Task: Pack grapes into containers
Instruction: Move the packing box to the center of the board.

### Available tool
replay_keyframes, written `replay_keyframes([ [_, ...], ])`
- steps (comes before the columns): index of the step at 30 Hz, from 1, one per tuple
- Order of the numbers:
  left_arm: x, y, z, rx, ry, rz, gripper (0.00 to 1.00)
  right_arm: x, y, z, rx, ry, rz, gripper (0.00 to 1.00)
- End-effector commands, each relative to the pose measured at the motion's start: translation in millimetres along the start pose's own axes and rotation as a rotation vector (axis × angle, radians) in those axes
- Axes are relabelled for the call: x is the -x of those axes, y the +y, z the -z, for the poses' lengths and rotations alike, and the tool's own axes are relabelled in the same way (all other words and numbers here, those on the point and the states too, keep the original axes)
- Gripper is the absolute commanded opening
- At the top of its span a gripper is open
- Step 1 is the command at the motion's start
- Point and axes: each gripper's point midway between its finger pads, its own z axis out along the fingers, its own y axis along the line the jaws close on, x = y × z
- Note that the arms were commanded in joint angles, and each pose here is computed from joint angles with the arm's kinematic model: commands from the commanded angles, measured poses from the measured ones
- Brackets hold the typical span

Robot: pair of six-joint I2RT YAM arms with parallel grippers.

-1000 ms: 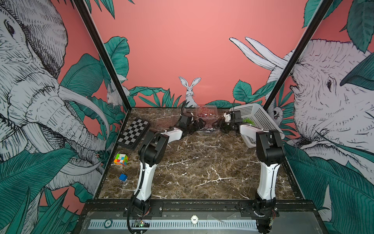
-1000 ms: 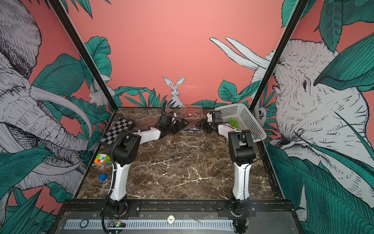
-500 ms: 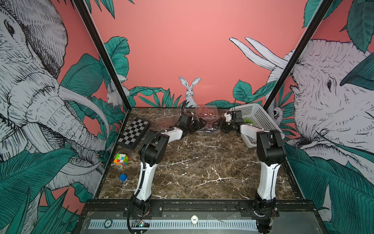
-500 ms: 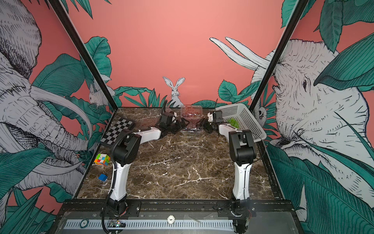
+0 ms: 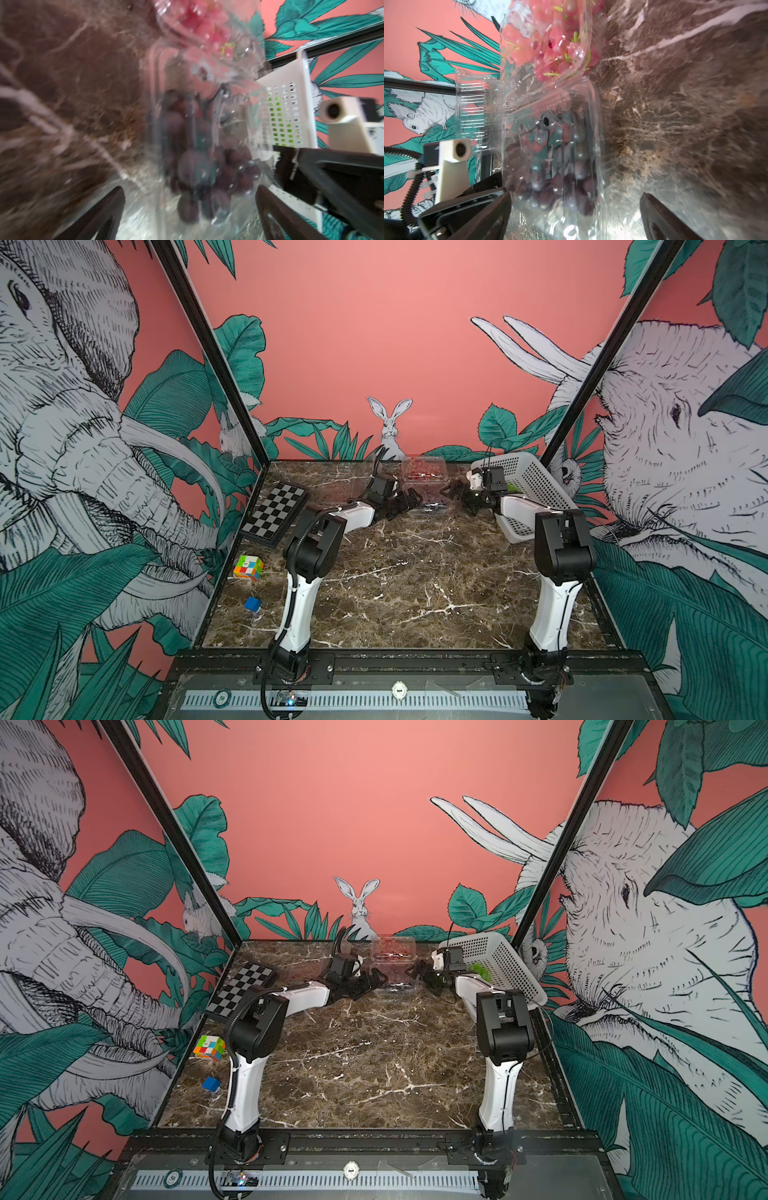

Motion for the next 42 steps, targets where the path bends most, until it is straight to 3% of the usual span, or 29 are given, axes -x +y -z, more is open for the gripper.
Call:
replay_keyframes([
  [1, 7, -14, 44, 0.063, -0.015, -0.098, 0.99, 9, 18, 24, 0.008, -0.062, 0.068, 0.99],
  [5, 7, -6, 78, 0.188, -0.019, -0.2, 0.99, -4, 13, 37, -0.015, -0.076, 0.077, 0.99],
  [9, 23, -16, 116, 0.23, -0.102, -0.289, 0.99, -14, 12, 48, -0.013, -0.101, 0.074, 0.99],
  [13, 61, -23, 152, 0.279, -0.2, -0.346, 0.99, -22, 16, 56, -0.015, -0.117, 0.089, 0.99],
  [17, 108, 3, 169, 0.425, -0.251, -0.347, 0.98, -33, 25, 60, -0.04, -0.119, 0.135, 0.98],
  [19, 130, 20, 166, 0.517, -0.252, -0.37, 0.98, -40, 30, 61, -0.048, -0.112, 0.158, 0.99],
  [23, 162, 39, 140, 0.502, -0.227, -0.352, 0.9, -53, 33, 62, -0.05, -0.104, 0.17, 0.99],
  [27, 174, 47, 117, 0.512, -0.199, -0.367, 0.86, -63, 25, 60, -0.057, -0.087, 0.159, 0.96],
  [31, 172, 50, 87, 0.437, -0.157, -0.349, 0.79, -70, 17, 58, -0.07, -0.076, 0.148, 0.89],
  [37, 163, 59, 71, 0.404, -0.135, -0.315, 0.68, -72, 19, 58, -0.059, -0.07, 0.146, 0.81],
  [42, 153, 58, 77, 0.386, -0.139, -0.305, 0.49, -71, 19, 56, -0.05, -0.071, 0.139, 0.8],
])
